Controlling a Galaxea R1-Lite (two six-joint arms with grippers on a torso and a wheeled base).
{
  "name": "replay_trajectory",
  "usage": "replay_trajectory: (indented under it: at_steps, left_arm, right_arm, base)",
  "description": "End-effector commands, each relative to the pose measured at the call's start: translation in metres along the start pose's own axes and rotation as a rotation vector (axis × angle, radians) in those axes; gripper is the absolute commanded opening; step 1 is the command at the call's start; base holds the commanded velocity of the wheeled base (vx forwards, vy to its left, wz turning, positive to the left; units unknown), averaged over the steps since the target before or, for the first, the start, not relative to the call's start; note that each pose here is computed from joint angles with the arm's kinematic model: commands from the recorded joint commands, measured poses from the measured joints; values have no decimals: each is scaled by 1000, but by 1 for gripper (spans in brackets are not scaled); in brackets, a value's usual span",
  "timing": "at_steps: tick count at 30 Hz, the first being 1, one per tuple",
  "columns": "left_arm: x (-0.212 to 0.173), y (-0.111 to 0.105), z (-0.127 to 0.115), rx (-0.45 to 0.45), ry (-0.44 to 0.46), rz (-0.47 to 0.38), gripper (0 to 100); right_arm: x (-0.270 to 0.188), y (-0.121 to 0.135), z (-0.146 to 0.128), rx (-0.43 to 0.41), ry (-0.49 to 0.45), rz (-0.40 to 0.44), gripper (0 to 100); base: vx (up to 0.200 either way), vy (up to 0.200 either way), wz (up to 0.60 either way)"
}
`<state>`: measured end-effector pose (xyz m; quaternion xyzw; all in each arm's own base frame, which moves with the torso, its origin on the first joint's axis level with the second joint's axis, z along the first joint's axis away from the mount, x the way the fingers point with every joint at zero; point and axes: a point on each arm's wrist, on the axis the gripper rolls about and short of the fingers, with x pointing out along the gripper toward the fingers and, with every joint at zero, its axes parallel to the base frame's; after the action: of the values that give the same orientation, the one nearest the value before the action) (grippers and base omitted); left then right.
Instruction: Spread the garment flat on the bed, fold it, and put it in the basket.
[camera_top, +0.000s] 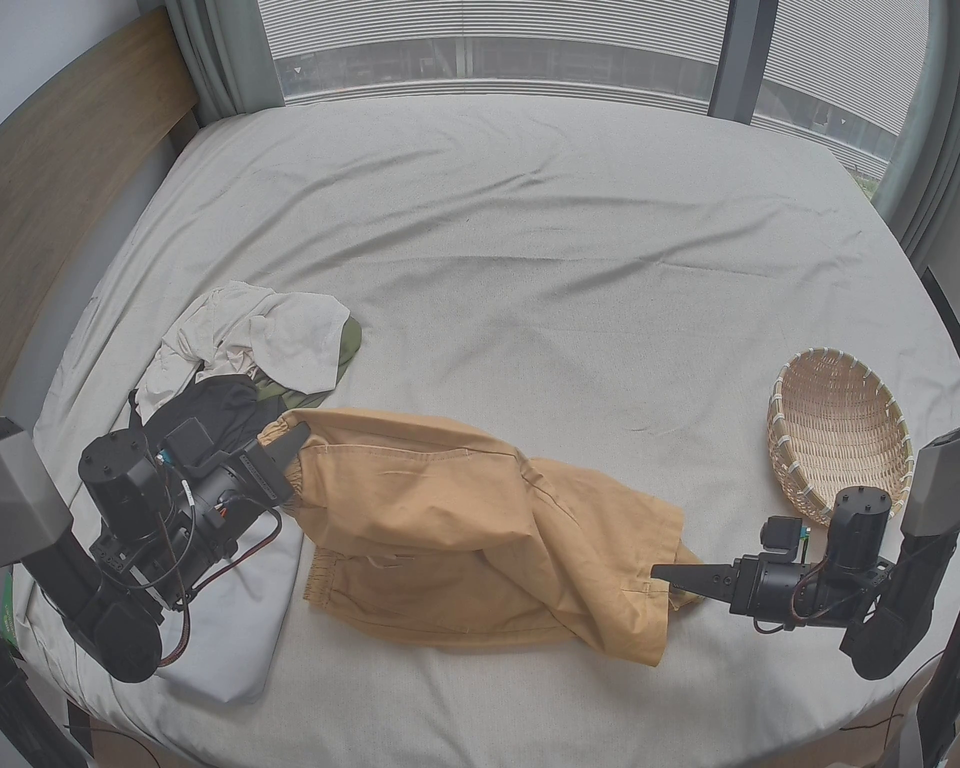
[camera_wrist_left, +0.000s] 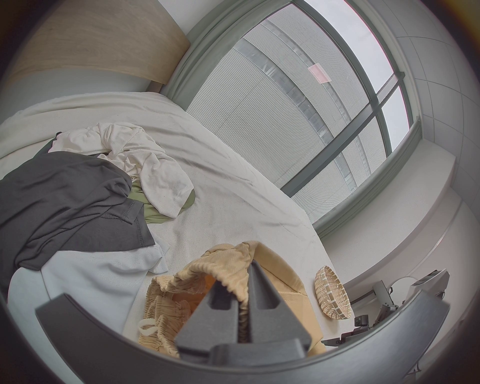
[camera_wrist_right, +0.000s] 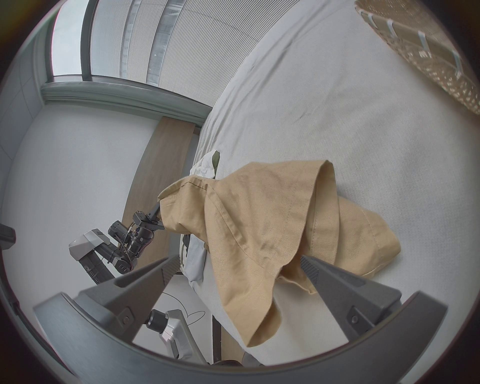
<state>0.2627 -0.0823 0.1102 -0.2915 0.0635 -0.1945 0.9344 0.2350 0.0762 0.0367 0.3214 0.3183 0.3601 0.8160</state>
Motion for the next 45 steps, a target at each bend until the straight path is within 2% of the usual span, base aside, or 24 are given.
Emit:
replay_trajectory:
  at_steps: [1, 6, 17, 24, 33, 39, 45]
  left_arm:
    - [0, 0, 1, 0, -5, -2, 0]
    - [0, 0, 1, 0, -5, -2, 0]
    - [-1, 1, -1, -1, 0, 1, 0]
    - [-1, 1, -1, -1, 0, 1, 0]
    - [-1, 1, -1, -1, 0, 1, 0]
    - [-1, 1, -1, -1, -1, 3, 0]
    - [-1, 1, 1, -1, -5, 5, 0]
  right_arm:
    - [14, -13, -4, 26, 33, -15, 100]
    - [28, -15, -4, 20, 49, 6, 100]
    - [44, 3, -1, -44, 54, 85, 100]
    - [38, 26, 5, -77, 31, 141, 100]
    - [26, 49, 15, -75, -16, 199, 100]
    - [26, 45, 11, -54, 0, 183, 100]
    - [34, 30, 1, -22, 43, 143, 100]
  base:
    - [0, 0, 0]
    - [0, 0, 0]
    - [0, 0, 0]
    - [0, 0, 0]
    - [0, 0, 0]
    - [0, 0, 0]
    - [0, 0, 0]
